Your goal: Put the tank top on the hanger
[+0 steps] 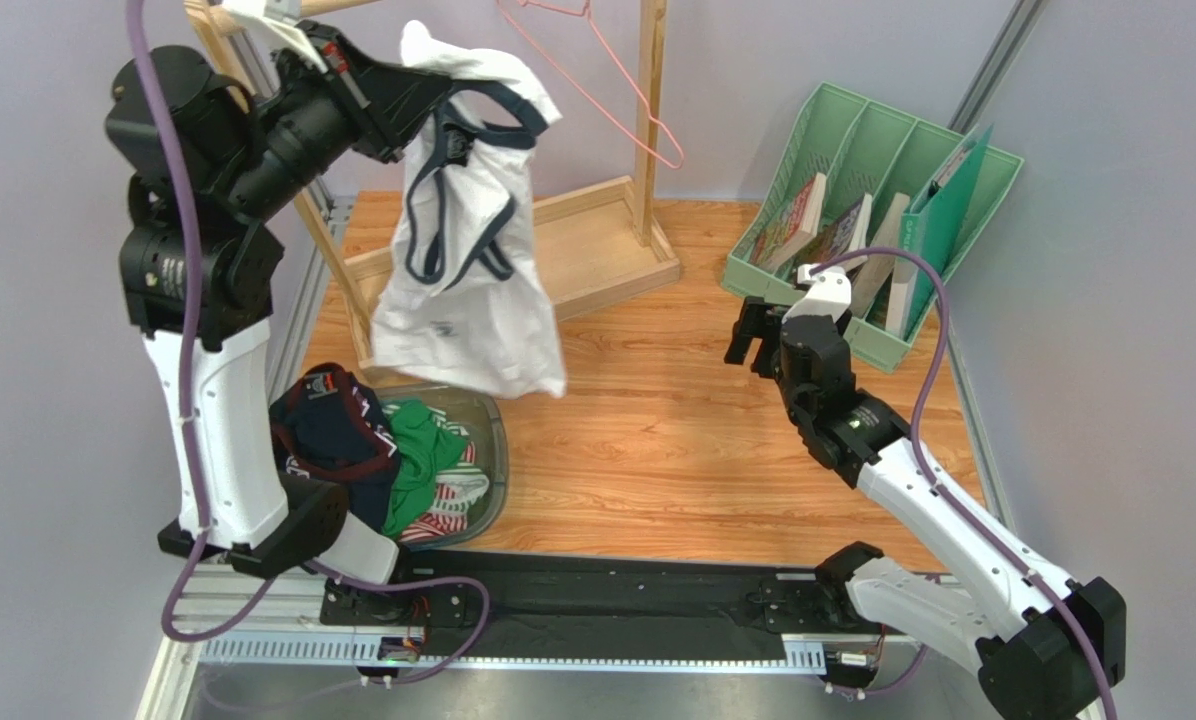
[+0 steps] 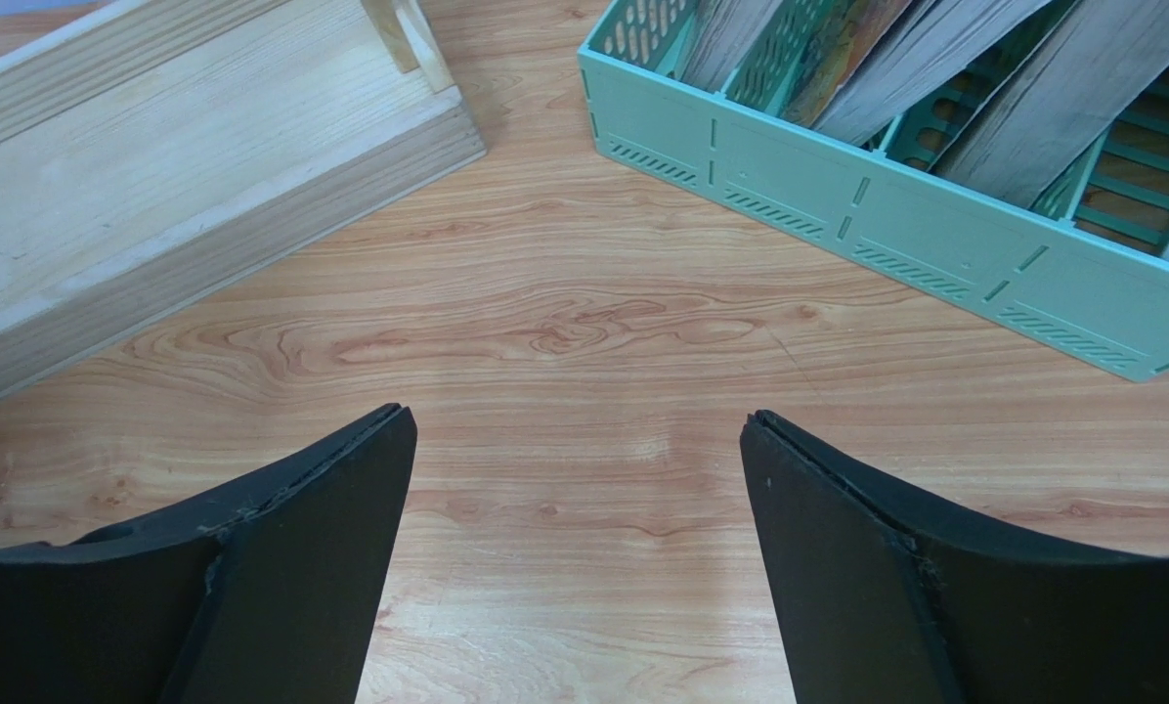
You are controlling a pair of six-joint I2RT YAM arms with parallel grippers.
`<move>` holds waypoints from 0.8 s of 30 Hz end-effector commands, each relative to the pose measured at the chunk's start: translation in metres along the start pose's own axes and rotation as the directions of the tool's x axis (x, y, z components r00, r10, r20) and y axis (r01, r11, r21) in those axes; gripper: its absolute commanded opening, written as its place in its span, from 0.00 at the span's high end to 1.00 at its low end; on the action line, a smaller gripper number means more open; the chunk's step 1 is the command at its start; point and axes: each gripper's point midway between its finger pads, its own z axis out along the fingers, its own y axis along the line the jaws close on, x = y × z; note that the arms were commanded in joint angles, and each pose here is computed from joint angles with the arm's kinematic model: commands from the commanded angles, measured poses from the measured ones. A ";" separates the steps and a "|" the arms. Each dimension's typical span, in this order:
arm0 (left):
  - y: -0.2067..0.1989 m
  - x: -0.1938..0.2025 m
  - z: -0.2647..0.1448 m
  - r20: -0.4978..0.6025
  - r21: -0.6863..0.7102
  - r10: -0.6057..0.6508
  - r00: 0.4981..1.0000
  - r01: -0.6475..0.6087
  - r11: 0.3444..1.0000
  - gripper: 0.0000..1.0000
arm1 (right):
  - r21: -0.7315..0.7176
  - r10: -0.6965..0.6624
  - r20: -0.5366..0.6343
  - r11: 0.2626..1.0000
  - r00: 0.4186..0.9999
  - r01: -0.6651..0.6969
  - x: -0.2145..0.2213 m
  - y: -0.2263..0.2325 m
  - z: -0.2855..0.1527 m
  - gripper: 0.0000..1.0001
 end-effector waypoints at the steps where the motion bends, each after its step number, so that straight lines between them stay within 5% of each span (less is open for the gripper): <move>1: -0.047 -0.026 0.016 0.111 0.210 0.051 0.993 -0.074 0.975 1.00 | 0.033 0.032 0.057 0.999 0.998 -0.033 -0.024 -0.006 -0.004 0.12; 8: -0.087 0.043 0.061 -0.069 0.340 0.032 0.997 -0.006 0.940 1.00 | 0.082 0.041 0.048 0.996 0.998 -0.045 -0.020 -0.021 -0.007 0.12; 14: -0.081 0.104 0.069 -0.237 0.328 0.009 0.971 0.071 0.942 1.00 | 0.107 0.066 0.046 0.992 0.997 -0.070 -0.015 -0.030 -0.011 0.12; 20: -0.059 0.217 0.080 -0.495 0.236 -0.061 0.867 0.202 0.951 1.00 | 0.119 0.067 0.026 0.990 0.997 -0.070 -0.008 -0.032 -0.010 0.10; 24: -0.019 0.299 0.085 -0.618 0.062 -0.077 0.783 0.146 0.987 1.00 | 0.117 0.069 -0.001 0.991 0.998 -0.069 -0.004 -0.031 -0.010 0.07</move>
